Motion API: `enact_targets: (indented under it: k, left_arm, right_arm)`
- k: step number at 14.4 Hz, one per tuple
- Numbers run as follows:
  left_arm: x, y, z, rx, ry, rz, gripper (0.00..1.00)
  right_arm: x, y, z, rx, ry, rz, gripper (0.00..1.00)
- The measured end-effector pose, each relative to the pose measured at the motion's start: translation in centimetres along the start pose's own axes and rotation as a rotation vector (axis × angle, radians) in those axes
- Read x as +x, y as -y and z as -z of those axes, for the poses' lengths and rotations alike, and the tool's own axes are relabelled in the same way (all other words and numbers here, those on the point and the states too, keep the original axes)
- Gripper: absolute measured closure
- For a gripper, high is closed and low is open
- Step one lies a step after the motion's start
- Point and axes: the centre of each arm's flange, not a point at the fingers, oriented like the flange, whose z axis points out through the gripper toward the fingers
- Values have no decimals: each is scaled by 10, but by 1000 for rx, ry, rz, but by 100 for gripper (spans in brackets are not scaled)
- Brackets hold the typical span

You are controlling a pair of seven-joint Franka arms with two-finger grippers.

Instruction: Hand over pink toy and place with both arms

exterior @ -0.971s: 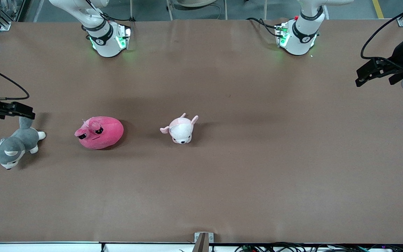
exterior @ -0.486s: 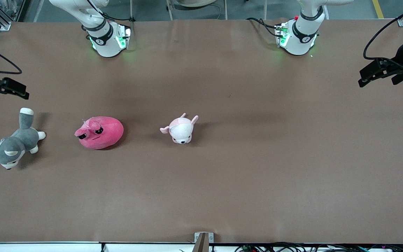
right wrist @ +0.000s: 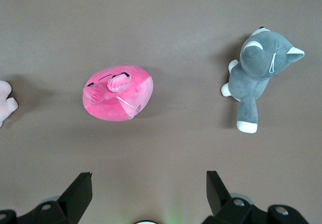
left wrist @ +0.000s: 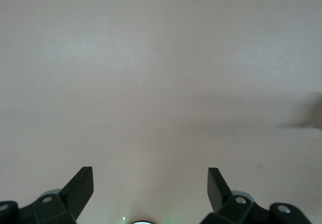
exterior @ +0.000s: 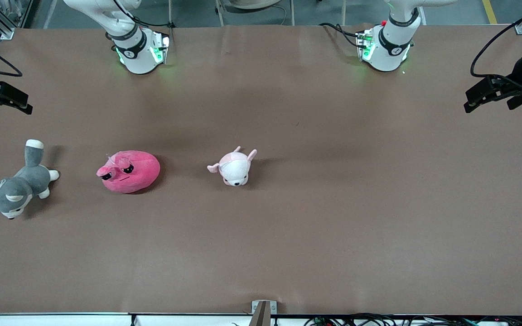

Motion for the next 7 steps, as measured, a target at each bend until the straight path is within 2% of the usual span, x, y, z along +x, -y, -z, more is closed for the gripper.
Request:
enact_targets:
  k: [7]
  left_arm:
    - [0,0,0,0,0,0,0]
  right_arm:
    - [-9,1,10,9,-16,0,0]
